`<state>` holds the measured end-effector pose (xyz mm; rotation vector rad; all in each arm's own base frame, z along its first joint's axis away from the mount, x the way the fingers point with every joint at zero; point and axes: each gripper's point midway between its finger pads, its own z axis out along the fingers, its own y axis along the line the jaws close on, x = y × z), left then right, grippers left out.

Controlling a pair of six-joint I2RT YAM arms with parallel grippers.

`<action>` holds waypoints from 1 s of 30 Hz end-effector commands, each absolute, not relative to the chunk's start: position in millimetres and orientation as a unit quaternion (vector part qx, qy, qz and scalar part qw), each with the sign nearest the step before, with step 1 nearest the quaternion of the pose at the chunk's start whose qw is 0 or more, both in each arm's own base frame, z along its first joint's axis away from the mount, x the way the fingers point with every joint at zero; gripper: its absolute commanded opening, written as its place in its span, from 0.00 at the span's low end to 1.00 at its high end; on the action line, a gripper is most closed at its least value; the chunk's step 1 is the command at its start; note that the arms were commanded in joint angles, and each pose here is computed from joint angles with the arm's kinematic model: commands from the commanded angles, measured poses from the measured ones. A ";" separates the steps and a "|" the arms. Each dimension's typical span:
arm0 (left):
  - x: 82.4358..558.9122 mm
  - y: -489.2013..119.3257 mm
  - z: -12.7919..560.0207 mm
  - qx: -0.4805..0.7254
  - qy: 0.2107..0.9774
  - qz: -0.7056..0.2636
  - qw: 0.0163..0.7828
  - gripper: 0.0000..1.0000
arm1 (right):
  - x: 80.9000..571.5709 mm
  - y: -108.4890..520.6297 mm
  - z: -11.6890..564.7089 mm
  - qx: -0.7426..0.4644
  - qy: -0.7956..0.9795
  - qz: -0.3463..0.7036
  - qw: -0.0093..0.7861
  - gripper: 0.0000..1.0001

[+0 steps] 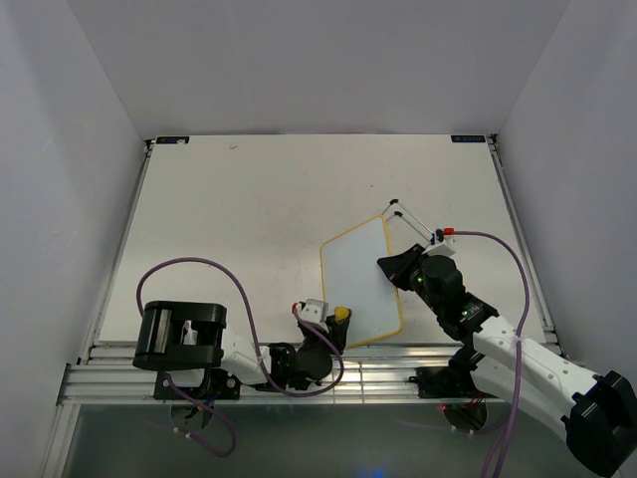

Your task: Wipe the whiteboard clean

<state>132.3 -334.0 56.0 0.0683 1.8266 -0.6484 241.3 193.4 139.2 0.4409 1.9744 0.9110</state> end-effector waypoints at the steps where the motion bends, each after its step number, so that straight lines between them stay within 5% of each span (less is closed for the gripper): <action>1: 63.0 -400.7 60.5 0.163 0.775 -0.401 0.459 0.07 | 249.1 203.4 168.8 0.193 0.764 0.407 0.463 0.08; 12: 53.3 -422.8 99.9 0.185 0.740 -0.448 0.467 0.08 | 247.2 200.8 165.4 0.188 0.765 0.403 0.466 0.08; 30: 167.9 -333.0 76.7 0.067 0.791 -0.354 0.495 0.08 | 244.4 207.7 178.0 0.142 0.767 0.406 0.475 0.08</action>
